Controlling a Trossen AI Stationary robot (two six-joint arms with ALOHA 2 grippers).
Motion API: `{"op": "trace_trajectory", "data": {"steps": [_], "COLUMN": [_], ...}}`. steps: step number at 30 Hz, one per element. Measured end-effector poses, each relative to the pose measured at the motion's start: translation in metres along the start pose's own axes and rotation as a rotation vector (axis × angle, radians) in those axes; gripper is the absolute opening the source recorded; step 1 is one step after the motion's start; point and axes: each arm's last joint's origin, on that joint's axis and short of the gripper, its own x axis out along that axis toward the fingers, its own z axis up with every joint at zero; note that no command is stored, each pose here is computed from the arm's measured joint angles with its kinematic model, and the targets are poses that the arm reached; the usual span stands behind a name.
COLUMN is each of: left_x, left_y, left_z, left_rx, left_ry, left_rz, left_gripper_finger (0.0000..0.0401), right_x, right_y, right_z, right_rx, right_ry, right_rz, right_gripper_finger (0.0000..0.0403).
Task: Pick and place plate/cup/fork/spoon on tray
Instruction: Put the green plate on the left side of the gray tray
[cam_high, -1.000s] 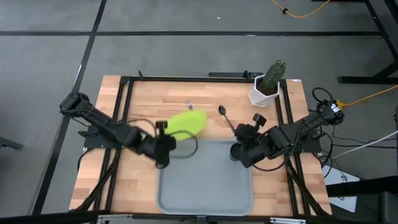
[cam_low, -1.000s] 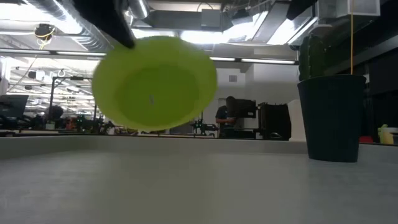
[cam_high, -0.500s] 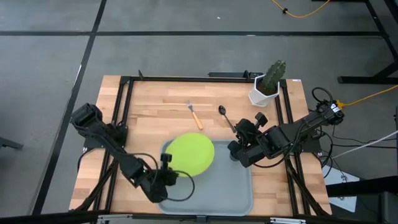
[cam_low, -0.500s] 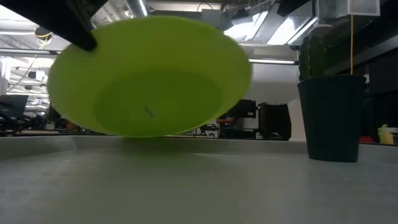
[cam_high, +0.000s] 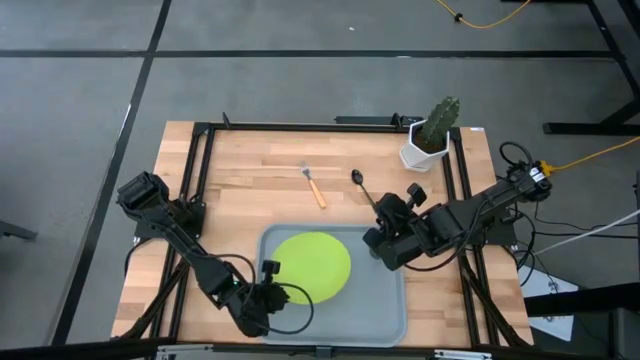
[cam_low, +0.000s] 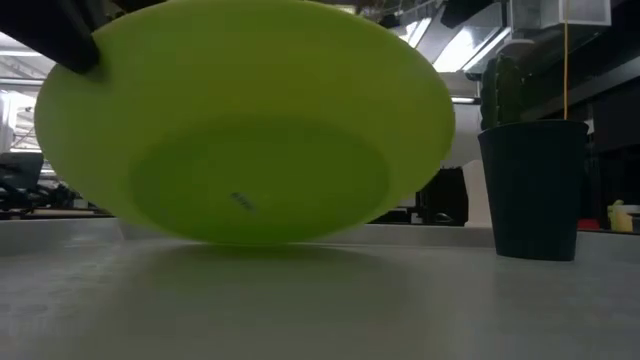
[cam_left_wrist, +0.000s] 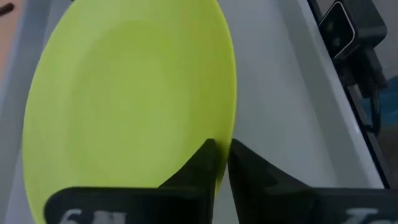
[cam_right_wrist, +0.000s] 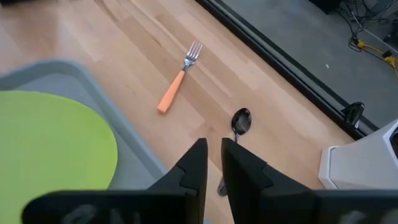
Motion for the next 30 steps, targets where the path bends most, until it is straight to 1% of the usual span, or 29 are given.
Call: {"op": "trace_trajectory", "data": {"steps": [5,9,11,19,25,28,30], "left_x": [-0.001,-0.002,-0.003,-0.003,-0.003,-0.002,-0.002], "left_y": [-0.002,-0.004,-0.004,-0.006,-0.008,-0.007,-0.005], "left_z": [0.001,0.005,0.005,0.004,0.007,0.007,0.006], "left_rx": [-0.014,-0.028,-0.025,-0.032,-0.047,-0.048,-0.040], "left_ry": [-0.024,-0.096,-0.106,-0.088,-0.094,-0.085,-0.078], "left_rz": [-0.006,0.048,0.065,0.030,-0.037,-0.036,-0.010], "left_gripper_finger": [0.0038,0.0039,0.0043,0.0077,0.0077,0.0077,0.0077], "right_x": [0.008,0.014,0.016,0.016,0.016,0.016,0.016], "right_y": [0.010,0.017,0.018,0.019,0.019,0.019,0.019], "right_z": [-0.006,-0.010,-0.011,-0.011,-0.011,-0.011,-0.011], "right_rx": [-0.037,-0.062,-0.068,-0.070,-0.070,-0.070,-0.068], "right_ry": [0.014,0.024,0.027,0.028,0.028,0.030,0.040], "right_rz": [-0.024,-0.042,-0.047,-0.046,-0.046,-0.045,-0.040], "right_gripper_finger": [0.0053,0.0053,0.0053,0.0053,0.0053,0.0053,0.0053]}}
